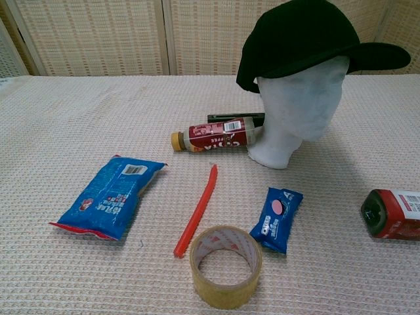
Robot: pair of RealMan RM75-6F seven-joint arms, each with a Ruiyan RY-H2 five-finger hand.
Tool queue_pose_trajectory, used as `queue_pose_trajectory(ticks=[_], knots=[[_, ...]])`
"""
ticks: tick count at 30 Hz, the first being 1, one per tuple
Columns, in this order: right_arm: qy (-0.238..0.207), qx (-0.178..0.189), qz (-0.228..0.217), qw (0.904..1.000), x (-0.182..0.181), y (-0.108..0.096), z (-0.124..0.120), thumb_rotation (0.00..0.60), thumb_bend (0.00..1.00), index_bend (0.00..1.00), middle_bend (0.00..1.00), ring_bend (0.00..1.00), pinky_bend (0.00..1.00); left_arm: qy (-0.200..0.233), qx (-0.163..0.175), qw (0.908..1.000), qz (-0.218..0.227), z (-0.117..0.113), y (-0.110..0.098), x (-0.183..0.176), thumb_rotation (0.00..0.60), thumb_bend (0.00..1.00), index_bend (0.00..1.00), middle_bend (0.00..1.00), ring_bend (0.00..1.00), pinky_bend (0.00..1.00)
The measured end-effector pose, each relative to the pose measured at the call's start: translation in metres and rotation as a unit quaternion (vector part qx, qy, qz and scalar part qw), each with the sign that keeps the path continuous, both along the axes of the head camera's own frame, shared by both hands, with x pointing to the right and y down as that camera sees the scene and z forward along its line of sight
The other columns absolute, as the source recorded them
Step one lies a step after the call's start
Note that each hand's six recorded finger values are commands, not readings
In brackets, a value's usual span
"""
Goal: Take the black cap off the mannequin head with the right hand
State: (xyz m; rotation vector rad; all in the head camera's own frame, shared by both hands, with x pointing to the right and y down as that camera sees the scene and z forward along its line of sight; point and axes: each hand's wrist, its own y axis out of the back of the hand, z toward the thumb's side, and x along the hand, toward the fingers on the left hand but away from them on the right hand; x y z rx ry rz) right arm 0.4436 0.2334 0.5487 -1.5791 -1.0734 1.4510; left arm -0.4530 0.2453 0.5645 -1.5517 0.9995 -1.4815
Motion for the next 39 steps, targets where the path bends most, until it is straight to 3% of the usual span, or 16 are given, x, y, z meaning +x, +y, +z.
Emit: queue_pose_trajectory(ticks=[13,16,20,26,39], knots=[[-0.008,0.011,-0.009,0.9999,-0.001,0.001,-0.004,0.600,0.04,0.17,0.32,0.40,0.50,0.005,0.006,1.0000,-0.003,-0.004,0.005,-0.001,0.600,0.18,0.10,0.11,0.10,0.16],[-0.014,0.020,-0.013,0.9996,-0.005,-0.001,-0.005,0.600,0.04,0.17,0.34,0.47,0.59,0.005,0.008,1.0000,-0.002,-0.005,0.004,0.000,0.600,0.18,0.10,0.11,0.10,0.16],[-0.029,0.030,-0.024,0.9988,-0.015,-0.006,-0.005,0.600,0.04,0.19,0.34,0.65,0.75,0.007,0.008,0.9999,0.000,-0.006,0.002,0.001,0.600,0.18,0.10,0.11,0.10,0.16],[-0.063,0.055,-0.057,0.9949,-0.046,-0.027,-0.007,0.600,0.04,0.22,0.36,0.80,0.87,0.010,0.007,0.9999,0.004,-0.007,-0.001,0.002,0.600,0.18,0.10,0.11,0.10,0.16],[-0.145,0.096,-0.125,0.9766,-0.149,-0.093,-0.001,0.600,0.05,0.30,0.40,0.85,0.91,0.011,0.006,0.9999,-0.003,-0.007,-0.002,-0.003,0.600,0.18,0.10,0.11,0.10,0.16]])
